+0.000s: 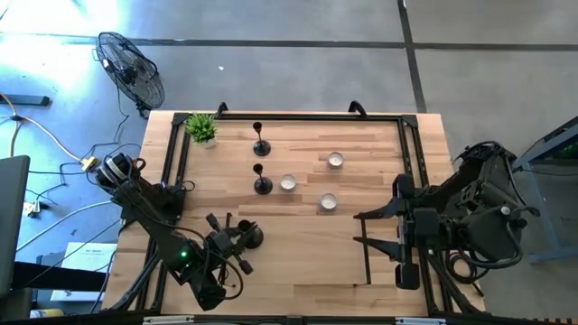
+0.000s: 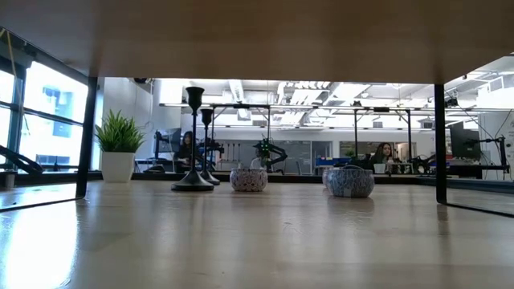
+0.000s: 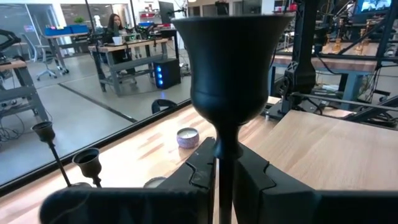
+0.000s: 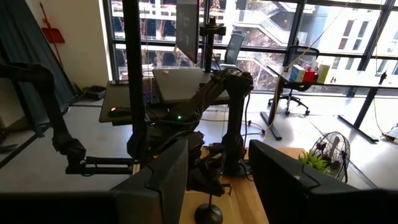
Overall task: Pick & Place candle stick holders
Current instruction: Put the top right black candle holder on the shelf, then put the red scented candle on the shelf
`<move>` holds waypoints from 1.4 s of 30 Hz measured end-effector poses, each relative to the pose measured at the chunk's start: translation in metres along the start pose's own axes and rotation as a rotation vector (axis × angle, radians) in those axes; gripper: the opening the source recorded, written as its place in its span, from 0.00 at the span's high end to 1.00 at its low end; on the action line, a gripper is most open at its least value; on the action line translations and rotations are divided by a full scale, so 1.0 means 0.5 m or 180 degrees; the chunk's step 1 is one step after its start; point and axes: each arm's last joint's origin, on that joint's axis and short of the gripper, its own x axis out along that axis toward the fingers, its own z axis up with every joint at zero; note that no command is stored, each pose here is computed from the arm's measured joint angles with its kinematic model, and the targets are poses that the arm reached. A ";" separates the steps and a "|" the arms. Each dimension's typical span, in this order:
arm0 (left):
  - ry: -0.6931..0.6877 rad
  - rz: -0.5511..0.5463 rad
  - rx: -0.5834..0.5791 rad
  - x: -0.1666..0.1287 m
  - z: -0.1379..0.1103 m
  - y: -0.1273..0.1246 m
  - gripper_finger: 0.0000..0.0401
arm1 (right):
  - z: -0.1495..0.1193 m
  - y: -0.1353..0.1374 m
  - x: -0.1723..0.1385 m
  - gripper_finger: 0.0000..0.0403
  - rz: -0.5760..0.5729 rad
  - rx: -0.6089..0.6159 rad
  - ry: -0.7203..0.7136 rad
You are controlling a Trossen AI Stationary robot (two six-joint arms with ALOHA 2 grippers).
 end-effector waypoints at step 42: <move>0.0145 -0.0102 0.0107 0.000 -0.002 -0.002 0.60 | 0.000 0.000 0.000 0.59 0.0020 0.0027 0.0002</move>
